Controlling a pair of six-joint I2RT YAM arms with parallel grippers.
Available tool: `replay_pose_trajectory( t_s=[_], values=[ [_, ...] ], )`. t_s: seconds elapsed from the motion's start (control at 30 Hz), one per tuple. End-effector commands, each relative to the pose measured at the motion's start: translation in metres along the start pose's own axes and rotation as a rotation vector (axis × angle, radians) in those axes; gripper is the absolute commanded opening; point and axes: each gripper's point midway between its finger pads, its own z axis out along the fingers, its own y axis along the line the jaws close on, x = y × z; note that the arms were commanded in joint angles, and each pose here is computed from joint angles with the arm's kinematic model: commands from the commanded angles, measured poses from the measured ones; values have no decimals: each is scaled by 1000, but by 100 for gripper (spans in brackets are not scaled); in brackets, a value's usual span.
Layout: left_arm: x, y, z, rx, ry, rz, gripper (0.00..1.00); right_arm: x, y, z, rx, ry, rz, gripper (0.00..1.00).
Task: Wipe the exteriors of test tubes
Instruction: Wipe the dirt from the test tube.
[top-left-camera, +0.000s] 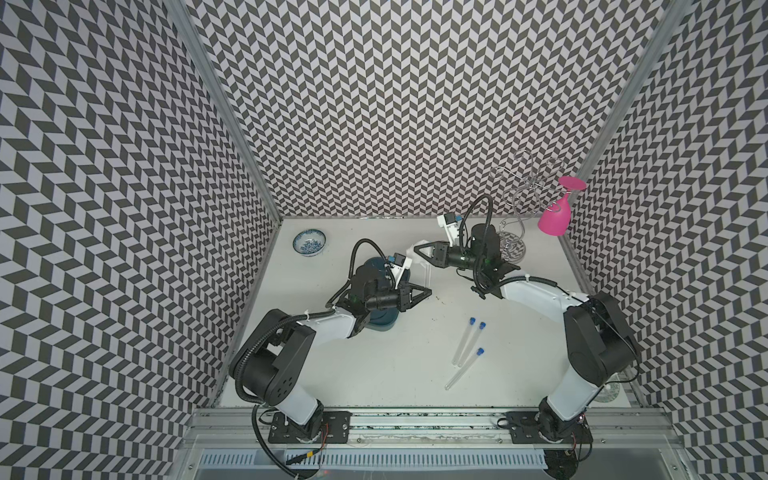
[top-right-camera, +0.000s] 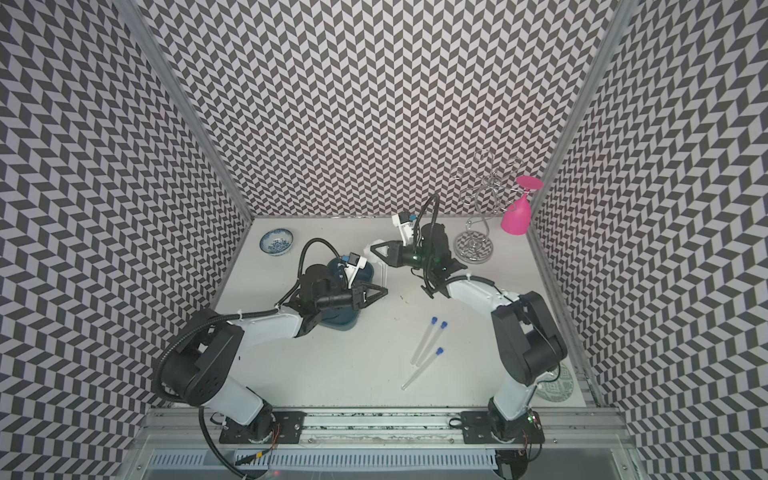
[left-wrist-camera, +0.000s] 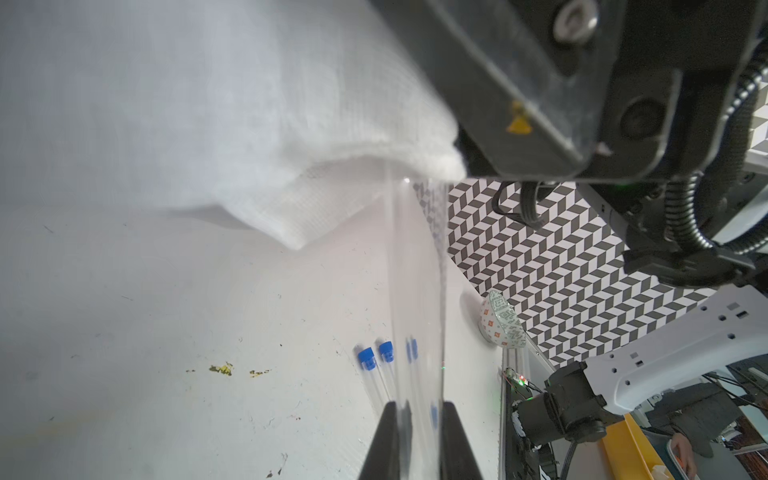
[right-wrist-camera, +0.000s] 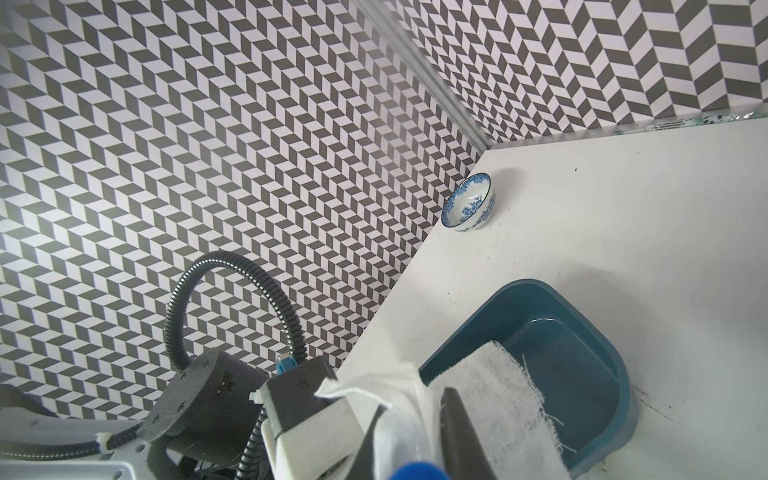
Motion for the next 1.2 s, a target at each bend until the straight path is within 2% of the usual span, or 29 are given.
replay_pose_trajectory(
  t_s=[0.0,0.33,0.53,0.77,1.03,1.17],
  values=[
    [2,-20,-2,66,17,34,11,-3,-5,-4,-3,-30,-35,18],
    [-1,-17,2,74,10,22,11,91,0,-22,30,48,71,18],
    [-1,-16,2,74,11,20,11,114,2,-23,26,65,120,19],
    [0,-17,2,74,15,23,11,113,3,-22,37,61,111,20],
    [2,-19,-1,73,15,24,11,68,3,-10,49,29,30,17],
    [-1,-19,-3,67,4,26,11,69,4,-8,30,36,39,16]
  ],
)
